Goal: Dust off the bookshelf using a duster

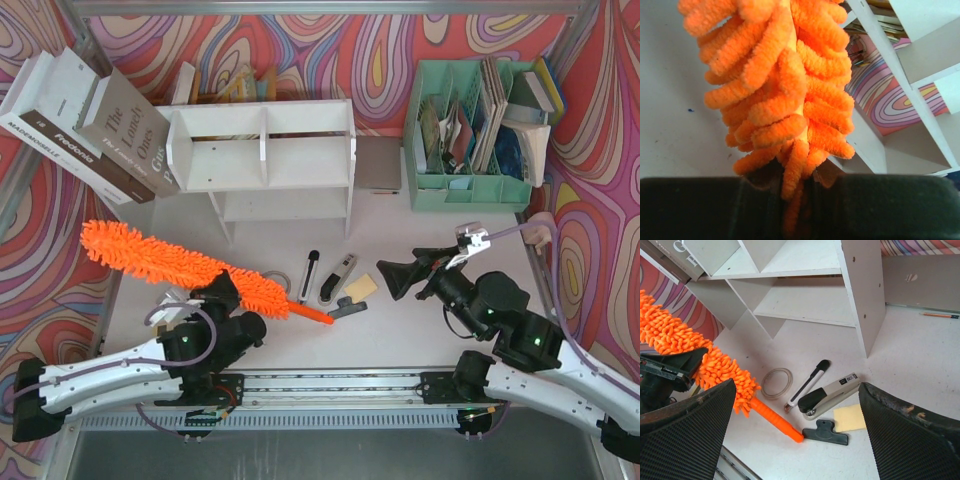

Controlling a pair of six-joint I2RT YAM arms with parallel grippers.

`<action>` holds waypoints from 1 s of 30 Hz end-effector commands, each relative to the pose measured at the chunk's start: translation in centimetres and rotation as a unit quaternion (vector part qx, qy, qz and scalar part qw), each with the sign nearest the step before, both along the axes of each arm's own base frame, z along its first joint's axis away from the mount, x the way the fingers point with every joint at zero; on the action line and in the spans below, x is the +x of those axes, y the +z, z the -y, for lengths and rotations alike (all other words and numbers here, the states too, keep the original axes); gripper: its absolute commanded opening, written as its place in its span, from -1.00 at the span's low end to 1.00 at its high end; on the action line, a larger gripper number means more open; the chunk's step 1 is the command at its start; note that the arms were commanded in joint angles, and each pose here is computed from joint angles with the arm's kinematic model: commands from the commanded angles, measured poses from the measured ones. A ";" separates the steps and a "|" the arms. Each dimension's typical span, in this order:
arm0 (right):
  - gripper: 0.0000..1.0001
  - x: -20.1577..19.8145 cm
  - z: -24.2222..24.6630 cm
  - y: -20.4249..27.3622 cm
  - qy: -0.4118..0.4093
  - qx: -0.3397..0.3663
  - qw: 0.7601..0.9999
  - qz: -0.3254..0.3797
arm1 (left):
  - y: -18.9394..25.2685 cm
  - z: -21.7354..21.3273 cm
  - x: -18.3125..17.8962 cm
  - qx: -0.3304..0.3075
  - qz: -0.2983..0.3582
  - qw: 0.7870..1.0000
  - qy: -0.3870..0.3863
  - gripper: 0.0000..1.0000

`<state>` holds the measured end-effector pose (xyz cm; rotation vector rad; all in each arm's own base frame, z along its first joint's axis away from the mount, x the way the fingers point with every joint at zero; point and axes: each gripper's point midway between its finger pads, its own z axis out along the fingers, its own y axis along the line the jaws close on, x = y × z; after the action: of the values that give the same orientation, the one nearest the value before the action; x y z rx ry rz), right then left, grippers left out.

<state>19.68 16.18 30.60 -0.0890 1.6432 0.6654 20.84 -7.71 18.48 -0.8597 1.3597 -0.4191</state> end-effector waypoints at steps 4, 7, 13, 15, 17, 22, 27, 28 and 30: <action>0.91 0.3 -0.4 -0.7 -0.001 0.001 1.000 -0.010 | -3.1 -1.3 -0.1 0.027 -0.030 0.999 0.011 -0.49; 0.91 0.4 -0.6 -0.9 -0.001 0.000 1.000 -0.012 | -4.3 -1.4 -0.2 0.026 -0.043 0.999 0.010 -0.42; 0.91 0.4 -0.6 -1.2 -0.002 -0.001 1.000 -0.015 | -4.9 -1.8 -0.3 0.035 -0.057 0.998 0.011 -0.09; 0.91 0.4 -0.5 -1.1 -0.003 0.001 1.000 -0.015 | -4.8 -1.9 -0.3 0.037 -0.059 0.998 0.013 -0.03; 0.90 0.4 -0.5 -1.2 -0.003 0.002 1.000 -0.015 | -4.8 -2.1 -0.4 0.042 -0.061 0.997 0.014 0.01; 0.91 0.2 -0.3 -1.3 -0.005 0.005 1.000 -0.016 | -4.7 -2.2 -0.3 0.066 -0.077 0.995 0.009 0.17; 0.91 0.2 0.0 -1.3 -0.010 0.004 1.000 -0.016 | -3.5 -2.3 -0.4 0.079 -0.081 0.994 -0.006 0.37; 0.91 0.2 0.1 -1.4 -0.010 0.004 1.000 -0.017 | -3.1 -2.5 -0.5 0.083 -0.081 0.993 -0.007 0.43; 0.91 0.2 0.2 -1.3 -0.014 0.005 1.000 -0.016 | -2.2 -3.1 -0.8 0.099 -0.084 0.992 -0.010 0.64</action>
<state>19.83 16.50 29.17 -0.0800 1.6770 0.6639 20.38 -5.46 14.84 -0.8133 1.5069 -0.2933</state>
